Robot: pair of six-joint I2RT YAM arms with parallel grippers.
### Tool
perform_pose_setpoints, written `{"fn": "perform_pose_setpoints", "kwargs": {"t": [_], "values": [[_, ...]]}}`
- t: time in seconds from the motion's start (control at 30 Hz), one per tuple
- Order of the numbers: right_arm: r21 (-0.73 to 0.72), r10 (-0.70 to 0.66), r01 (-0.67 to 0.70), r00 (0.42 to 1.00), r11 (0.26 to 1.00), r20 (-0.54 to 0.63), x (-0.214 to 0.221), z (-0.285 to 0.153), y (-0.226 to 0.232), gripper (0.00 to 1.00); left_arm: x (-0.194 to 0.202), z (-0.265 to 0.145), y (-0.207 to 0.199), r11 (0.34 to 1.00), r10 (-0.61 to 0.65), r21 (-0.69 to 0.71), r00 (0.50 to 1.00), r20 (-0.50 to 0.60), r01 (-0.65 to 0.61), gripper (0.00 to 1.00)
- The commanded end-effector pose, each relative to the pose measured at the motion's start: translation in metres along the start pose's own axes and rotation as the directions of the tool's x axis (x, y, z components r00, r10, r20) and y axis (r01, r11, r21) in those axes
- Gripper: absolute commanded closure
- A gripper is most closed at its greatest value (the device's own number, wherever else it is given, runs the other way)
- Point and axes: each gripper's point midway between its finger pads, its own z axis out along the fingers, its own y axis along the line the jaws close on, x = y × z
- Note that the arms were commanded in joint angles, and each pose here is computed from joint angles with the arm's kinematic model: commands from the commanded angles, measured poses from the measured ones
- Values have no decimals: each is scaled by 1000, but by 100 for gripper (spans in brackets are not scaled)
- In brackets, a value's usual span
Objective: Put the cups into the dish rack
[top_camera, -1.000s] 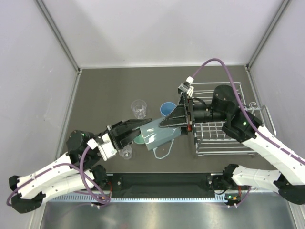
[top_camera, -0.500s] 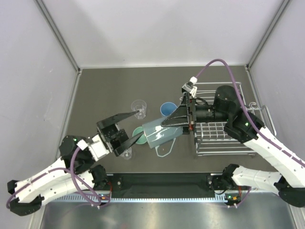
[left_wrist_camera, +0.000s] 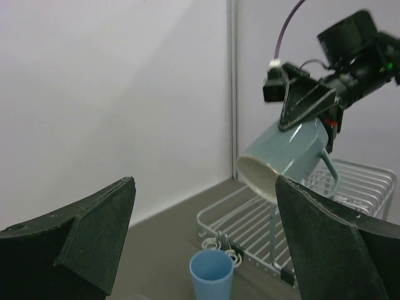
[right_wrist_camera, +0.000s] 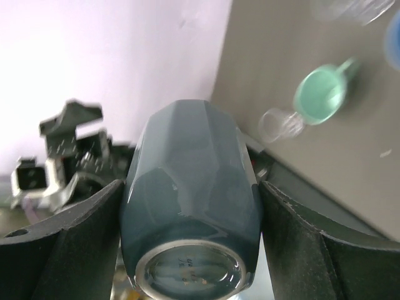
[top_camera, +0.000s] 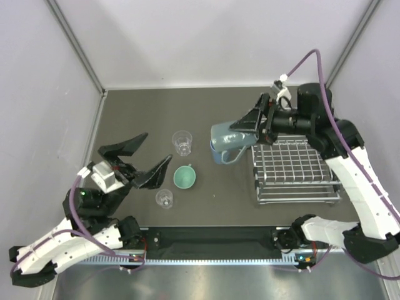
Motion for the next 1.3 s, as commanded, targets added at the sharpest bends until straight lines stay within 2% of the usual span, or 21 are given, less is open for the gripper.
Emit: {"fn": "perform_pose_setpoints", "kwargs": {"t": [0.0,0.07,0.1,0.17,0.27,0.4,0.47,0.67,0.87,1.07,1.27], "values": [[110,-154,139,977,984,148,-51,-13,0,100,31,-3,17,977,-157,-169,974,-162,129,1],[232,-173,135,973,963,153,-69,-11,-25,100,45,-6,24,960,-196,-239,958,-210,144,1],[285,-205,142,957,948,205,-85,-18,-26,100,48,-7,24,944,-251,-268,945,-210,191,1],[365,-232,138,946,921,226,-101,-24,-40,100,55,-10,24,935,-278,-292,930,-241,204,1],[545,-296,84,903,834,313,-148,-43,-71,100,71,-22,24,923,-307,-324,906,-290,209,1],[695,-346,10,872,719,345,-184,-69,-108,100,86,-37,36,877,-362,-435,875,-322,203,1],[747,-354,-39,863,663,360,-201,-85,-131,100,95,-45,36,875,-363,-450,859,-362,180,1],[814,-333,-136,865,566,376,-231,-115,-185,100,109,-60,39,852,-396,-498,820,-412,161,1],[859,-313,-186,877,477,364,-246,-126,-220,100,136,-69,34,825,-441,-544,780,-445,156,1],[918,-303,-183,906,351,296,-244,-134,-253,100,158,-80,30,828,-438,-551,729,-525,101,1],[942,-269,-139,936,306,225,-233,-131,-284,100,157,-87,33,826,-433,-557,733,-525,89,1]]}}
